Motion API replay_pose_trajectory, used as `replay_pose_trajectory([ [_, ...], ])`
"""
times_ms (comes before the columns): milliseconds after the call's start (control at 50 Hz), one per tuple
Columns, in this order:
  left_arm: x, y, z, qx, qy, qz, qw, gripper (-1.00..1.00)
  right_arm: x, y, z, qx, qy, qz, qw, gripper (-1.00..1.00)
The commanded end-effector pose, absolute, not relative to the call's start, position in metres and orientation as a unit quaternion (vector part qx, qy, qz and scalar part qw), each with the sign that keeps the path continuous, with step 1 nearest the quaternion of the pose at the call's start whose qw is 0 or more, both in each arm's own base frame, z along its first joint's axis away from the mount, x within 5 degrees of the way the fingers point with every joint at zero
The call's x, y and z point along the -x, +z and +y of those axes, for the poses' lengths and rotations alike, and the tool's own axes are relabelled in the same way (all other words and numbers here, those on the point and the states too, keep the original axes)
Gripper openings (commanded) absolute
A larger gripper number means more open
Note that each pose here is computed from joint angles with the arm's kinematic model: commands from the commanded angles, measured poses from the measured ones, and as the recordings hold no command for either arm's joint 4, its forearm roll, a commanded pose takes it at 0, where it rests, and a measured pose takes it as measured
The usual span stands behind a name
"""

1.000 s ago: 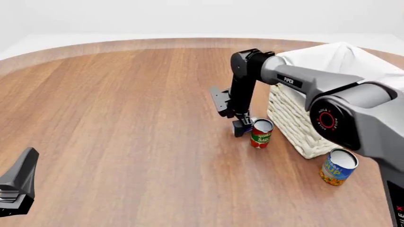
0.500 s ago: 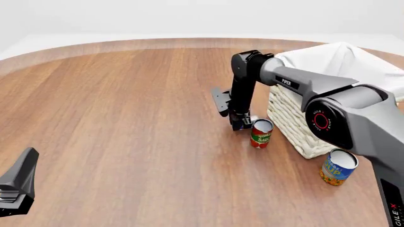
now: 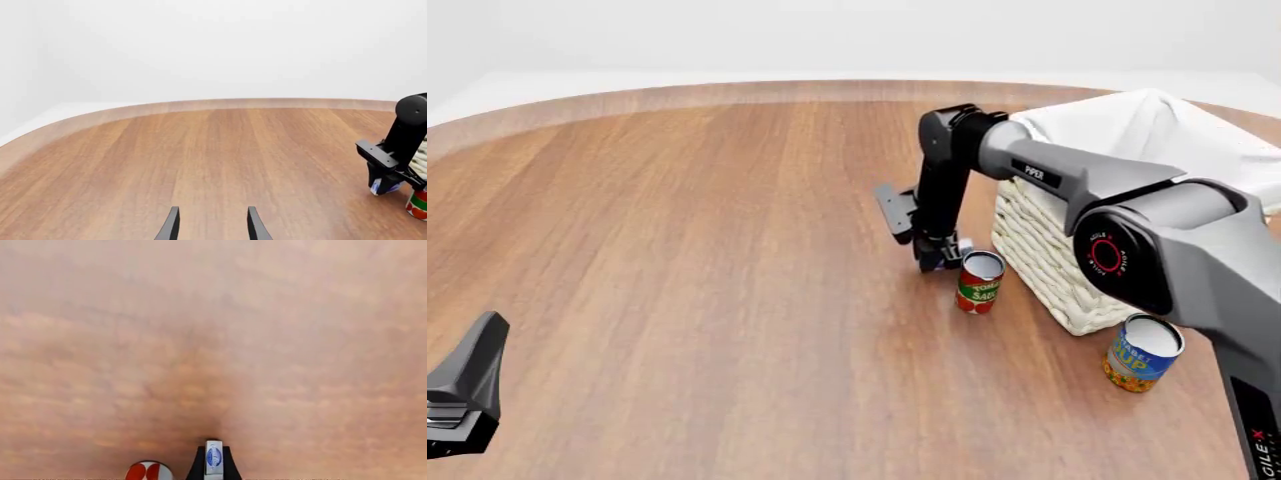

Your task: Pick up the alphabet soup and the cream cheese box, and put them in the basket.

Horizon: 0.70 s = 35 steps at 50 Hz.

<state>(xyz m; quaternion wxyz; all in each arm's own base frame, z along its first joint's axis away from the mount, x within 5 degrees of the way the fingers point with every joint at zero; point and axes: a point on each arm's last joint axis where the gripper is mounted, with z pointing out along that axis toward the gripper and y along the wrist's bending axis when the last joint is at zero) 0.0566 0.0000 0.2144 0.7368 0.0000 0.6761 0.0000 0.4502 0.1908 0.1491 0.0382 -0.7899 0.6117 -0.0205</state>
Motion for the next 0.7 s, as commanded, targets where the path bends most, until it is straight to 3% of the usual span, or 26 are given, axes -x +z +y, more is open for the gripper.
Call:
replay_pose_trajectory([
  [20, -0.057, 0.214, 0.0, 0.0, 0.0, 0.676, 0.737, 1.0, -0.454, 0.155, 0.187, 0.792, -0.03, 0.607, 0.051, -1.0],
  [340, -0.057, 0.214, 0.0, 0.0, 0.0, 0.676, 0.737, 1.0, -0.446, 0.172, 0.19, 0.819, -0.048, 0.567, 0.076, -1.0],
  [700, -0.057, 0.214, 0.0, 0.0, 0.0, 0.676, 0.737, 1.0, -0.443, 0.191, 0.192, 0.824, -0.057, 0.557, 0.089, -1.0],
])
